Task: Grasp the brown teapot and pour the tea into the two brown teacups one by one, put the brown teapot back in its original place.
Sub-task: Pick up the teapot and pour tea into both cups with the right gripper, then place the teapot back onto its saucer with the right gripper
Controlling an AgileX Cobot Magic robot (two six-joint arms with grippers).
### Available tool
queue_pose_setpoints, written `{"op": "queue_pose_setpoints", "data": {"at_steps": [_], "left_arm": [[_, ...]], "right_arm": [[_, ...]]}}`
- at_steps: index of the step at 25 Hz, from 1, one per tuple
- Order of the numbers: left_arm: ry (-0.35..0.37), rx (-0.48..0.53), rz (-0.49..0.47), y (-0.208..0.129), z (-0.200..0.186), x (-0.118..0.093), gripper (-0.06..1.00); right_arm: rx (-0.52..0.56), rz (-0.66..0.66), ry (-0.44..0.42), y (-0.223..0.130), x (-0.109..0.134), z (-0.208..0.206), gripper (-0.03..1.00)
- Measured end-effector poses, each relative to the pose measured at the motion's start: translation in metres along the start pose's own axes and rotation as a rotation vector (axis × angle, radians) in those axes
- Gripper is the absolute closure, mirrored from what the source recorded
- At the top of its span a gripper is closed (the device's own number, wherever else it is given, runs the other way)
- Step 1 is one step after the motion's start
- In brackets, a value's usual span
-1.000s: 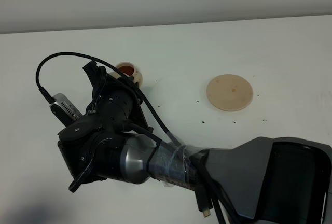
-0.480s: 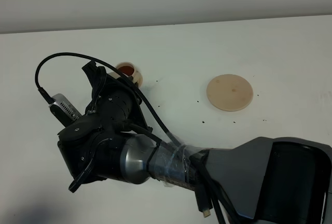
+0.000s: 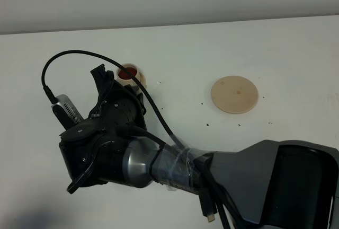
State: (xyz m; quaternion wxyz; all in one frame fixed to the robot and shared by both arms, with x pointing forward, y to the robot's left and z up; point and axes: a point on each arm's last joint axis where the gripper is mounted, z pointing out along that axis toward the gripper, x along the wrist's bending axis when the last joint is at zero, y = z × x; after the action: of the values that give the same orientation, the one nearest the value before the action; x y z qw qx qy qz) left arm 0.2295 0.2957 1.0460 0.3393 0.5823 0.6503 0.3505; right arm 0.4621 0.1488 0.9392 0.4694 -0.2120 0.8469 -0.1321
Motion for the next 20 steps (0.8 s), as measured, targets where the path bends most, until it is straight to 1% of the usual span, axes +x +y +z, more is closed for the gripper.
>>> {"op": "queue_pose_setpoints", "data": {"at_steps": [5, 7, 10, 17, 20], "left_arm": [[0.000, 0.000, 0.000, 0.000, 0.000, 0.000, 0.66], [0.000, 0.000, 0.000, 0.000, 0.000, 0.000, 0.66], [0.000, 0.000, 0.000, 0.000, 0.000, 0.000, 0.66], [0.000, 0.000, 0.000, 0.000, 0.000, 0.000, 0.66], [0.000, 0.000, 0.000, 0.000, 0.000, 0.000, 0.66]], "right_arm": [[0.006, 0.127, 0.086, -0.004, -0.006, -0.006, 0.84], [-0.009, 0.191, 0.117, -0.006, -0.013, -0.008, 0.84], [-0.051, 0.308, 0.199, -0.012, -0.023, -0.005, 0.84], [-0.096, 0.573, 0.479, -0.039, -0.027, 0.018, 0.84], [-0.117, 0.665, 0.567, -0.052, -0.033, 0.022, 0.84]]}}
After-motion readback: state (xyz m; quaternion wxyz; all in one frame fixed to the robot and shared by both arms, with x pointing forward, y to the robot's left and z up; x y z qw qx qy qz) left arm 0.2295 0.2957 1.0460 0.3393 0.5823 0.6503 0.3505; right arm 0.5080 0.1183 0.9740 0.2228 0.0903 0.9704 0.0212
